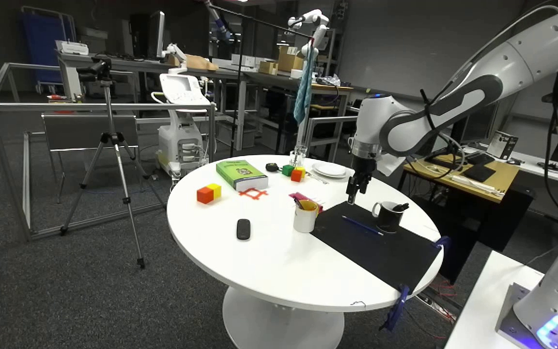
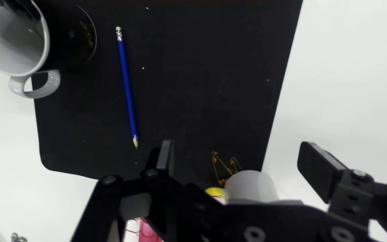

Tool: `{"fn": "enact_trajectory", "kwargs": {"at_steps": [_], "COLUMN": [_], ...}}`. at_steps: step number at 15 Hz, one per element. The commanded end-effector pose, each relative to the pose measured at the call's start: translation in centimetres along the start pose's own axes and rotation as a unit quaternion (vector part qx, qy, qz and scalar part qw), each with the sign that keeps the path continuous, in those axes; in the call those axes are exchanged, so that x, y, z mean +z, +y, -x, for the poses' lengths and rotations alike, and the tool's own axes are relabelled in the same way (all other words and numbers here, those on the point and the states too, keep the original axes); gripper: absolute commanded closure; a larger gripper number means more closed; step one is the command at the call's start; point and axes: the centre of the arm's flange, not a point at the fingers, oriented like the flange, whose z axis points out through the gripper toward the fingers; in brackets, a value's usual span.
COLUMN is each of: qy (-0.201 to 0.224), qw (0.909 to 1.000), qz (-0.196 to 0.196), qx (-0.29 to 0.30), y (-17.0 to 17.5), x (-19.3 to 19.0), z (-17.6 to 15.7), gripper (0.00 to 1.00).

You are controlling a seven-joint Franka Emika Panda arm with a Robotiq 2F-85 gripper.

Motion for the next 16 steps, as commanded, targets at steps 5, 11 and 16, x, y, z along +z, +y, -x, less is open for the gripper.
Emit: {"fn": "enact_trajectory", "kwargs": {"at_steps": [5,11,16], "qy": [-0.003,0.021,0.038], "qw": [0.9963,0.9930,0.9926], "qz": [-0.084,-0.114,-0.115], "qx": [-0.018,-0.019,-0.006], "y": [2.6,3.0,2.4], "x": [-6.6,-11.6,-12.3], "z": [-0.8,-0.1,-0.3], "gripper": [0.00,0.00,0.00]}}
